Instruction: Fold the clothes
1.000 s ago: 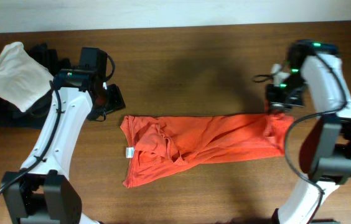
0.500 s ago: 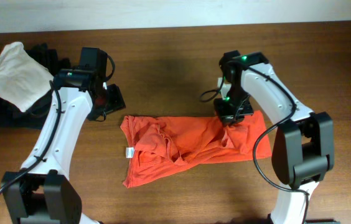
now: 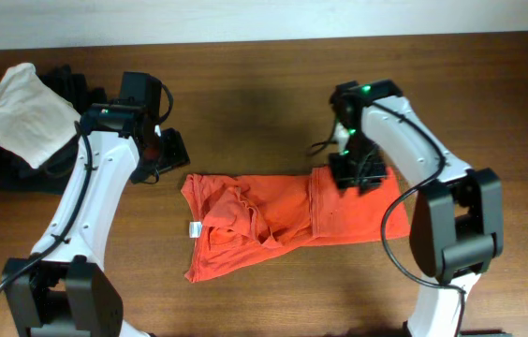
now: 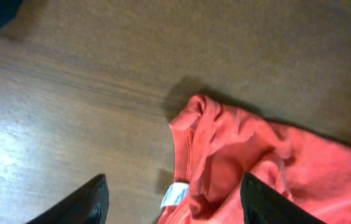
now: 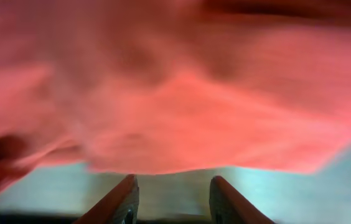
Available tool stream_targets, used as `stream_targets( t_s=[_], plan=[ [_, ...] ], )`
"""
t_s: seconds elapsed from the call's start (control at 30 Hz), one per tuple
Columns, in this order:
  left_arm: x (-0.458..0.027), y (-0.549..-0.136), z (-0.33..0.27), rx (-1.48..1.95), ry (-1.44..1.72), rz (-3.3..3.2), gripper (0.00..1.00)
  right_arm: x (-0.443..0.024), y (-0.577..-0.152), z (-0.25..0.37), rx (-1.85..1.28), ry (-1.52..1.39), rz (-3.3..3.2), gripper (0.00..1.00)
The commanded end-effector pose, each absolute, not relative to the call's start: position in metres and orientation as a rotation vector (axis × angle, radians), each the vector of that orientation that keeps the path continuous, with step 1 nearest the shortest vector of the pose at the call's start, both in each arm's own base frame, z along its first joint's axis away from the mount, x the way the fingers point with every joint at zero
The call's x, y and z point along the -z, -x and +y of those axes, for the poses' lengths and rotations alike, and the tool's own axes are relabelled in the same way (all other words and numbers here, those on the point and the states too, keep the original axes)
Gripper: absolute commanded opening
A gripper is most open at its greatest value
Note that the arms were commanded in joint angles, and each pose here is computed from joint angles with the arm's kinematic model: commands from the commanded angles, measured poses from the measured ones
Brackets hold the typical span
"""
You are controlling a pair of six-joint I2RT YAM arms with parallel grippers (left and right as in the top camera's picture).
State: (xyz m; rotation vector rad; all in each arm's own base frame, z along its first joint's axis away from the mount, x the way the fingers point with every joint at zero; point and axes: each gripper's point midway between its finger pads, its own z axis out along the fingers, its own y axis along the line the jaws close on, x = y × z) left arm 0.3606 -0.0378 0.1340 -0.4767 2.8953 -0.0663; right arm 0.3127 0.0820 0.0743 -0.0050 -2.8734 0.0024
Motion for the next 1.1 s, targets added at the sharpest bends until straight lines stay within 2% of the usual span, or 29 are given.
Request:
stream_targets(
  t_s=[0.0,0.17,0.27,0.33,0.53,0.7,0.77,0.93,0.97,1.0,1.07],
  plan=[
    [-0.127,-0.343,-0.043,0.101,0.397,2.968,0.69,-0.114,-0.327,0.017,-0.269,0.317,-2.999,0.44],
    [-0.087,-0.312,-0.073,0.368,0.235,3.094,0.70,-0.138,-0.322,-0.021,-0.244,0.499,-3.027,0.50],
    [-0.063,-0.290,-0.105,0.688,0.090,3.100,0.71,-0.139,-0.316,-0.034,-0.241,0.527,-2.999,0.50],
    [-0.048,-0.279,-0.104,0.689,0.101,3.126,0.75,-0.138,-0.315,-0.035,-0.242,0.533,-2.993,0.50],
    [-0.018,-0.264,-0.110,0.691,0.057,3.118,0.75,-0.138,-0.314,-0.035,-0.241,0.532,-2.991,0.50],
    [-0.002,-0.253,-0.125,0.679,-0.025,3.115,0.72,-0.139,-0.312,-0.035,-0.242,0.529,-2.983,0.50],
    [0.003,-0.255,-0.118,0.576,-0.002,3.123,0.68,-0.139,-0.312,-0.035,-0.243,0.528,-2.980,0.50],
    [0.000,-0.267,-0.096,0.404,0.047,3.116,0.68,-0.139,-0.311,-0.035,-0.244,0.520,-2.978,0.51],
    [-0.007,-0.274,-0.090,0.379,0.070,3.104,0.65,-0.139,-0.311,-0.035,-0.244,0.520,-2.978,0.51],
    [-0.014,-0.280,-0.087,0.381,0.092,3.092,0.54,-0.139,-0.311,-0.035,-0.244,0.520,-2.978,0.51],
    [-0.021,-0.286,-0.083,0.388,0.117,3.080,0.19,-0.139,-0.311,-0.035,-0.244,0.521,-2.978,0.51]
  ],
)
